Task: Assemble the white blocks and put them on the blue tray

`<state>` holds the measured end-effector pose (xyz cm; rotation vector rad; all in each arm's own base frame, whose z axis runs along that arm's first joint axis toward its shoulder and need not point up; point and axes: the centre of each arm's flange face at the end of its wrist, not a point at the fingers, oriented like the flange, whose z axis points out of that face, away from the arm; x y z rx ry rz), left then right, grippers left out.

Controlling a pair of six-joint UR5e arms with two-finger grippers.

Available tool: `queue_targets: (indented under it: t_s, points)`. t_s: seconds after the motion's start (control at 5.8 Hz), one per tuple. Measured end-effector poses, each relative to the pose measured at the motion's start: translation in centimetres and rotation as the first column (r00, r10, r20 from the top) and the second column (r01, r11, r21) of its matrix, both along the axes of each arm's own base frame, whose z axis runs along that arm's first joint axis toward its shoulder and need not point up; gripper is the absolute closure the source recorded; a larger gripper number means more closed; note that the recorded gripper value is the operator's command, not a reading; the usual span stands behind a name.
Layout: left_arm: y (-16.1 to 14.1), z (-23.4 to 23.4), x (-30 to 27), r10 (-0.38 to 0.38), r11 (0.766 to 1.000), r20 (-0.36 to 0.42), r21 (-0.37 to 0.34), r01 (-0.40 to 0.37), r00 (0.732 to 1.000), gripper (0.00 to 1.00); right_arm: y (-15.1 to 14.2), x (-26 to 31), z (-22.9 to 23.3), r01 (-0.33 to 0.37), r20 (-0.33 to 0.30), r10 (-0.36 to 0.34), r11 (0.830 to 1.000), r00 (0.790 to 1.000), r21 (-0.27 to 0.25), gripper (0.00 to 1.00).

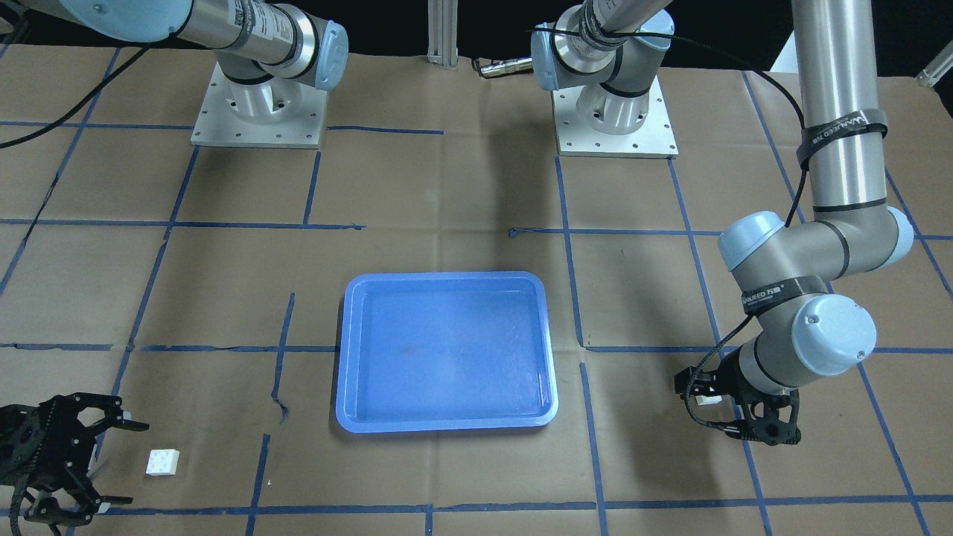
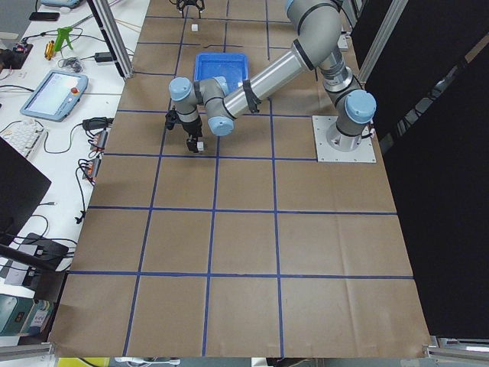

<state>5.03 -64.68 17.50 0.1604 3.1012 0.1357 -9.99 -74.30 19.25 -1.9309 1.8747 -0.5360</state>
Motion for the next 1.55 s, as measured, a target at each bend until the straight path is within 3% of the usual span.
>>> queue_targets:
  t_s: [0.52,0.69,0.86,1.03,1.38,1.55]
  points:
    - [0.0,0.1,0.4,0.001,1.0,0.003,0.001,-0.001,1.0,0.35,1.6,-0.6,-3.2,-0.024,0.016,0.024,1.0,1.0,0.006,0.0]
    - [-0.2,0.4,0.5,0.002,1.0,0.004,-0.001,-0.002,1.0,0.56,1.9,-0.6,-3.6,-0.027,0.017,0.026,1.0,1.0,0.013,0.01]
    - [-0.2,0.4,0.5,0.002,1.0,0.002,0.005,-0.002,1.0,0.75,1.9,-0.6,-3.7,-0.026,0.018,0.026,1.0,1.0,0.013,0.18]
    - [-0.1,0.4,0.5,0.0,1.0,0.001,0.009,0.0,1.0,0.88,1.8,-0.6,-3.5,-0.025,0.017,0.024,1.0,1.0,0.009,0.31]
    - [0.0,1.3,0.4,-0.006,1.0,0.0,0.009,0.006,1.0,0.89,1.7,-0.7,-3.2,-0.023,0.017,0.023,1.0,1.0,0.005,0.36]
    - [0.5,3.0,-0.6,-0.023,1.0,0.001,0.004,0.023,1.0,0.89,1.7,-0.7,-3.2,-0.024,0.017,0.024,1.0,1.0,0.005,0.47]
